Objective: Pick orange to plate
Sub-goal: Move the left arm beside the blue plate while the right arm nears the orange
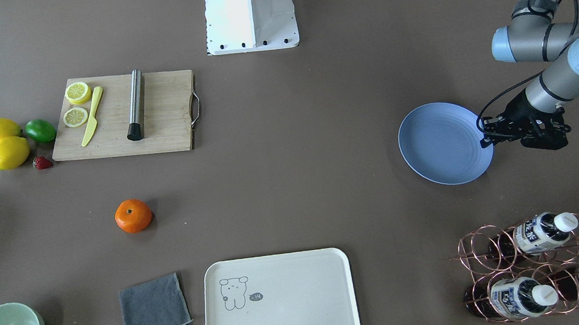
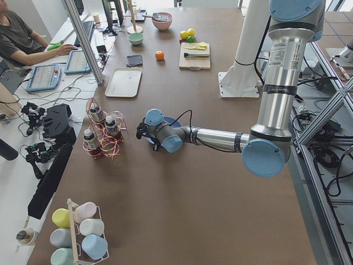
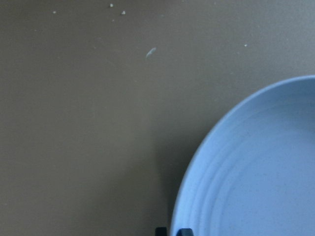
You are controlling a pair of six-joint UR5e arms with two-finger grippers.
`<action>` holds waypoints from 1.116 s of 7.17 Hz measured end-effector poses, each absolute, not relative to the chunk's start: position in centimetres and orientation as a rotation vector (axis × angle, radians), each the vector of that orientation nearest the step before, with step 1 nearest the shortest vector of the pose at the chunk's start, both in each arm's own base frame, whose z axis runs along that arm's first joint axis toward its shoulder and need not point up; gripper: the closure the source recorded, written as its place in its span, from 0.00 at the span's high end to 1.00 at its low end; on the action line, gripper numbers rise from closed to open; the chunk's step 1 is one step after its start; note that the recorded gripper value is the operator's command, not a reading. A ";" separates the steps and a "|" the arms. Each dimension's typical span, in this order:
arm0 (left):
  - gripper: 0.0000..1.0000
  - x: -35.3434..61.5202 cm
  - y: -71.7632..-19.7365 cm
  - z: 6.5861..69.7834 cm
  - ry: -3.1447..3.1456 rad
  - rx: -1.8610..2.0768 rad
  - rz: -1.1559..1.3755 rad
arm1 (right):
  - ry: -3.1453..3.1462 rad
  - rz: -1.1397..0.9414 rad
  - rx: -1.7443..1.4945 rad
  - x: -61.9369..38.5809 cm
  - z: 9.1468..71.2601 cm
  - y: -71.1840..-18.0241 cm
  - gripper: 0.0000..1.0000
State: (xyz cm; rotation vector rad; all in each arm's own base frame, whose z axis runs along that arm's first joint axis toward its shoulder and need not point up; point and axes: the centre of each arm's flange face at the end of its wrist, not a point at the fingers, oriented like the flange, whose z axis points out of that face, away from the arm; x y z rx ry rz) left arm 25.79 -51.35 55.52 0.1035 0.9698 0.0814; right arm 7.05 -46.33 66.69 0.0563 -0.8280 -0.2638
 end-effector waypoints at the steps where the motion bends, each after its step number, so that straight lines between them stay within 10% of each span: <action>1: 0.00 26.6 -52.4 51.7 0.995 0.087 0.022 | -0.844 -0.253 0.068 5.8 64.7 -48.1 1.00; 8: 0.00 49.4 -37.8 25.8 1.104 0.008 -0.146 | -0.927 -0.177 0.071 -17.8 43.1 -56.3 1.00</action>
